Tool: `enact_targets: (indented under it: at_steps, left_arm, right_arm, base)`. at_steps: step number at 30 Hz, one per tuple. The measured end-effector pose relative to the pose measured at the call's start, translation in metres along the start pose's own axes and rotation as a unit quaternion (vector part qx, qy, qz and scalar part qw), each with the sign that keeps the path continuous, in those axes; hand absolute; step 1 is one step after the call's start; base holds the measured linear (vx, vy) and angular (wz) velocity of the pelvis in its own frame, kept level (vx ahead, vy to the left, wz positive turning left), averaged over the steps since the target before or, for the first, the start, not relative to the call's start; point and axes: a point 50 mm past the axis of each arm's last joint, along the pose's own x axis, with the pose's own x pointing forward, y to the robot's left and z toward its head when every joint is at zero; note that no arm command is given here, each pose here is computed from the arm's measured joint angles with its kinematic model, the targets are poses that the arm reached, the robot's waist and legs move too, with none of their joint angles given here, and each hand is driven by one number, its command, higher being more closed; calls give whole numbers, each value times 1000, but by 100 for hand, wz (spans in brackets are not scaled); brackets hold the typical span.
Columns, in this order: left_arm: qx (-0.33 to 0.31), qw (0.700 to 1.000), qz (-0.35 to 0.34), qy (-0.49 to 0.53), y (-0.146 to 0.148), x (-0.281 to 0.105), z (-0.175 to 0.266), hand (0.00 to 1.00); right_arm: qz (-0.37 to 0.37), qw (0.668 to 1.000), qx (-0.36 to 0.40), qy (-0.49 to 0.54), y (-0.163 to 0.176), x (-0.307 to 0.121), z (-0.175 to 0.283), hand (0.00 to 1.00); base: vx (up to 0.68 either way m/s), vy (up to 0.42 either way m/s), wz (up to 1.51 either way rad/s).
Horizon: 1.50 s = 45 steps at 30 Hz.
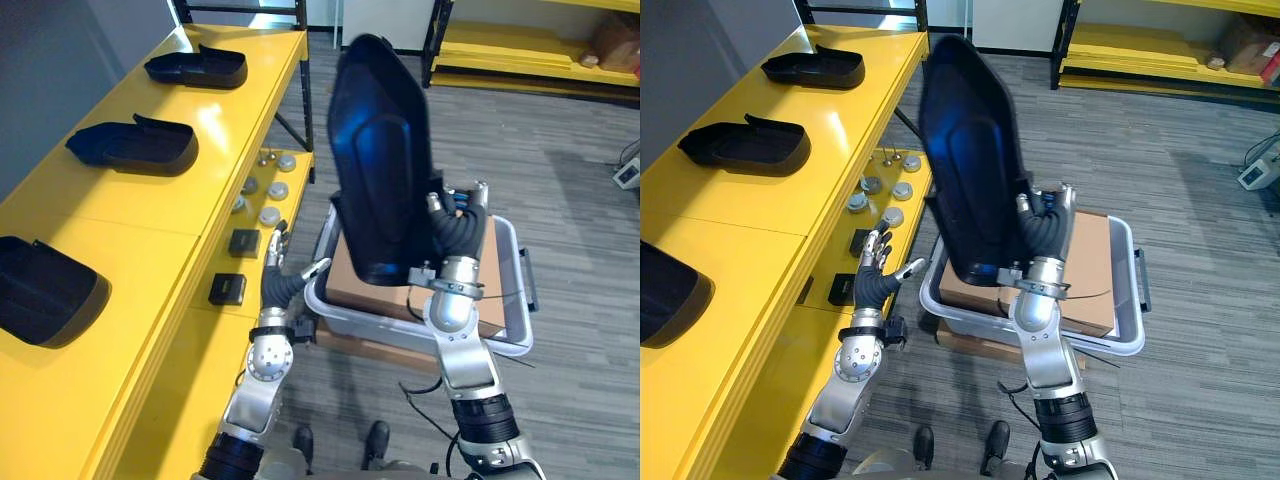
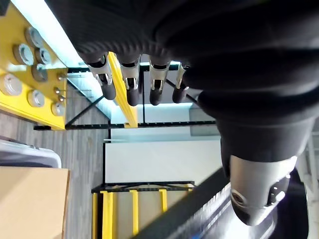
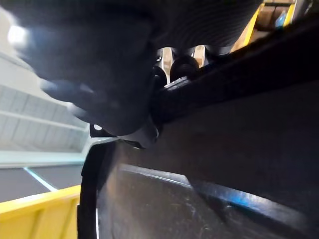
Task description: Walk over and take plastic housings, then place them on the shelf
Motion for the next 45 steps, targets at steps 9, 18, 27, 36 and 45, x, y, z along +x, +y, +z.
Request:
enact_targets:
  at_steps: [9,18,27,36,45]
  left_arm:
    - [16,1000,11,-1,1,3,1,100]
    - [23,1000,14,7,5,3,-3,100]
    - [42,999,1,26,16,4,-12,100]
    - [50,992,98,56,60,-5,-23,100]
    - [36,984,167,39,84,-17,-12,100]
  right_arm:
    - [35,999,37,-9,16,-6,9,0]
    - [66,996,56,-14,15,-9,8,0]
    - [108,991,40,-62,-17,14,12,0]
    - [-70,978,66,-186,-102,38,52,0]
    - [-262,965,-18,20,-192,-20,-29,0]
  base:
    - [-4,23,-3]
    - [-2,18,0]
    - [1,21,1]
    - [3,19,-2]
    - [1,8,0]
